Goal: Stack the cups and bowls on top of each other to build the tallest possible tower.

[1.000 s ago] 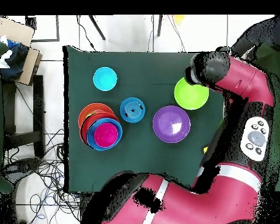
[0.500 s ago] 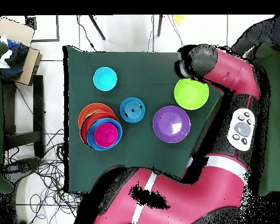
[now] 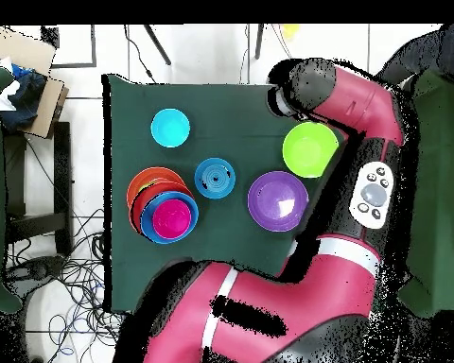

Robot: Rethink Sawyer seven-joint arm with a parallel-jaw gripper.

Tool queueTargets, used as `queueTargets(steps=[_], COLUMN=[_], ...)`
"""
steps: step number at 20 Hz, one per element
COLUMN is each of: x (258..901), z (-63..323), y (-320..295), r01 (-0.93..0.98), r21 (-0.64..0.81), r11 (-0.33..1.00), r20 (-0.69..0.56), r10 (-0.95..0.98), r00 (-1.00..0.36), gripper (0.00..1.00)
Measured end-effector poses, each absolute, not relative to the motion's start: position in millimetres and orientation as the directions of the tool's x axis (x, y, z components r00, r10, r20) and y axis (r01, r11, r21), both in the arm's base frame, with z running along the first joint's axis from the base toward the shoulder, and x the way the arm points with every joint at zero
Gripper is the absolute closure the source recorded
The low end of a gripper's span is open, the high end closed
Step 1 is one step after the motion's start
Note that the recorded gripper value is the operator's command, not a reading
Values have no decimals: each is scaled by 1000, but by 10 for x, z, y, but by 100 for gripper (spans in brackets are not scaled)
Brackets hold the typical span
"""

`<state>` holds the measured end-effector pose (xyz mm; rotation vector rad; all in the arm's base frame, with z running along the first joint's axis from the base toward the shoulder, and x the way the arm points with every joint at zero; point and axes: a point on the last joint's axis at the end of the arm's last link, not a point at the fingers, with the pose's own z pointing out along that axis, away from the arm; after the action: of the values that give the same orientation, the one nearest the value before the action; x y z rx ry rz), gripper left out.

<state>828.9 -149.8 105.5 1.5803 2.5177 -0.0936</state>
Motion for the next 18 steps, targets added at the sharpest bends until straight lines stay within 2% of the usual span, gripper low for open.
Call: queueTargets(steps=[18], x=[8752], z=[1050], y=[-982], r01=[910], r21=[72], r11=[409], r20=[-146], r10=[906], r00=[-396], gripper=[0])
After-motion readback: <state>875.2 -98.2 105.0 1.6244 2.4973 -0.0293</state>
